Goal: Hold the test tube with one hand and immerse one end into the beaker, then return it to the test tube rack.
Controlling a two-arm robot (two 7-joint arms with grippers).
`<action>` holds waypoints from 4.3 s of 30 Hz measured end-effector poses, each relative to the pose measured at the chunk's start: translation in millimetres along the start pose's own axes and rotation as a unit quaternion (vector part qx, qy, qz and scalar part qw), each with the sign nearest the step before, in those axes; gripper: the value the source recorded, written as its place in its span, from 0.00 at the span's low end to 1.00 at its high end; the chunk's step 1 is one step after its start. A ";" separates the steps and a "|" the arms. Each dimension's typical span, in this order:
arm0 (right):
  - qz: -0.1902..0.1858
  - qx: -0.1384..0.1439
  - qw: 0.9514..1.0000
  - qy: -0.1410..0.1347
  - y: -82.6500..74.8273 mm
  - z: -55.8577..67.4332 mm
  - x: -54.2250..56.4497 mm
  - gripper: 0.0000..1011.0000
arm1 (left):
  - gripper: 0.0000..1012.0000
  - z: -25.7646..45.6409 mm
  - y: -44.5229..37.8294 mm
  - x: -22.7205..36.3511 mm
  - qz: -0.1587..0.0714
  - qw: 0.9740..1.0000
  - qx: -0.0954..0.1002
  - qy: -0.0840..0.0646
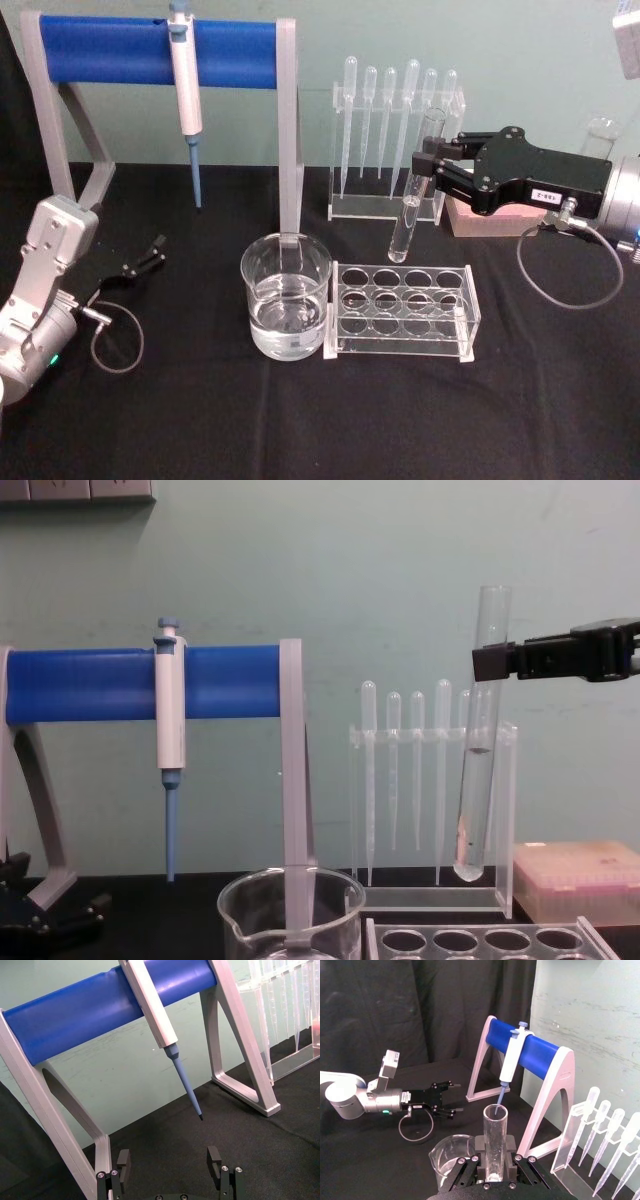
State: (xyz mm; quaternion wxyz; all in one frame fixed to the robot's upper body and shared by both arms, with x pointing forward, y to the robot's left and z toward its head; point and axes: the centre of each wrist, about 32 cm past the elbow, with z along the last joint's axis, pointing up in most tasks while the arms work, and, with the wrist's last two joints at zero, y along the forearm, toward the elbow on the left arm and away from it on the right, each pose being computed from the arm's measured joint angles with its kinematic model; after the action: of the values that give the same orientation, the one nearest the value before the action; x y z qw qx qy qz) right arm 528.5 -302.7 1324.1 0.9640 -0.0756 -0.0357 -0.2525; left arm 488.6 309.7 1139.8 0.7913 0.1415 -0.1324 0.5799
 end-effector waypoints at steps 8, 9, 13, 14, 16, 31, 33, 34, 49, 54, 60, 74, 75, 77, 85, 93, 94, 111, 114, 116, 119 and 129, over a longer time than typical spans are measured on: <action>0.000 0.000 1.000 0.000 0.0 0.0 0.0 0.22 | 0.99 0.0 0.0 0.0 0.000 1.000 0.000 0.000; 0.000 0.000 1.000 0.000 0.0 0.0 0.0 0.22 | 0.99 0.0 0.0 0.0 0.000 1.000 0.000 0.000; 0.000 0.000 1.000 0.000 0.0 0.0 0.0 0.22 | 0.99 0.0 0.0 0.0 0.000 1.000 0.000 0.000; 0.000 0.000 1.000 0.000 0.0 0.0 0.0 0.22 | 0.99 0.0 0.0 0.0 0.000 1.000 0.000 0.000; 0.000 0.000 1.000 0.000 0.0 0.0 0.0 0.22 | 0.99 0.0 0.0 0.0 0.000 1.000 0.000 0.000; 0.000 0.000 1.000 0.000 0.0 0.0 0.0 0.22 | 0.99 0.0 0.0 0.0 0.000 1.000 0.000 0.000; 0.000 0.000 1.000 0.000 0.0 0.0 0.0 0.22 | 0.99 0.0 0.0 0.0 0.000 1.000 0.000 0.000; 0.000 0.000 1.000 0.000 0.0 0.0 0.0 0.22 | 0.99 0.0 0.0 0.0 0.000 1.000 0.000 0.000; 0.000 0.000 1.000 0.000 0.0 0.0 0.0 0.22 | 0.99 0.0 0.0 0.0 0.000 1.000 0.000 0.000; 0.000 0.000 1.000 0.000 0.0 0.0 0.0 0.22 | 0.99 0.0 0.0 0.0 0.000 1.000 0.000 0.000; 0.000 0.000 1.000 0.000 0.0 0.0 0.0 0.22 | 0.99 0.0 0.0 0.0 0.000 1.000 0.000 0.000; 0.009 0.000 1.000 -0.015 6.5 9.0 -0.4 0.22 | 0.99 0.0 0.0 0.0 0.000 1.000 0.000 0.000; 0.010 0.000 1.000 -0.016 7.6 10.4 -0.5 0.22 | 0.99 0.0 0.0 0.0 0.000 1.000 0.000 0.000; 0.013 0.000 1.000 -0.019 9.9 13.2 -0.5 0.22 | 0.99 0.0 0.0 0.0 0.000 1.000 0.000 0.000; 0.045 0.007 0.999 -0.031 35.8 31.8 0.2 0.22 | 0.99 0.0 0.0 0.0 0.000 1.000 0.000 0.000; 0.078 0.014 0.996 -0.034 65.3 44.2 -3.7 0.22 | 0.99 0.0 0.0 0.0 0.000 1.000 0.000 0.000; 0.081 0.013 0.996 -0.033 68.1 44.1 -4.1 0.22 | 0.99 0.0 0.0 0.0 0.000 1.000 0.000 0.000; 0.103 -0.007 0.995 -0.020 105.9 -8.7 3.0 0.22 | 0.99 0.0 0.0 0.0 0.000 1.000 0.000 0.000; 0.105 -0.007 0.994 -0.012 109.5 -22.7 3.6 0.22 | 0.99 0.0 0.0 0.0 0.000 1.000 0.000 0.000; 0.107 -0.008 0.994 -0.007 112.3 -33.7 3.2 0.22 | 0.99 0.0 0.0 0.0 0.000 1.000 0.000 0.000; 0.108 -0.010 0.994 -0.003 114.8 -43.1 2.0 0.22 | 0.99 0.0 0.0 0.0 0.000 1.000 0.000 0.000; 0.108 -0.018 0.994 0.004 120.6 -68.1 -3.3 0.22 | 0.99 0.0 0.0 0.0 0.000 1.000 0.000 0.000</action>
State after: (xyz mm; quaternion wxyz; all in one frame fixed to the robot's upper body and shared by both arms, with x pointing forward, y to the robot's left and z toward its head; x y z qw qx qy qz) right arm 587.1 -208.4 1241.3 0.9841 -0.0955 -0.0193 -0.1482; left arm 488.6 309.7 1139.8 0.7913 0.1415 -0.1325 0.5799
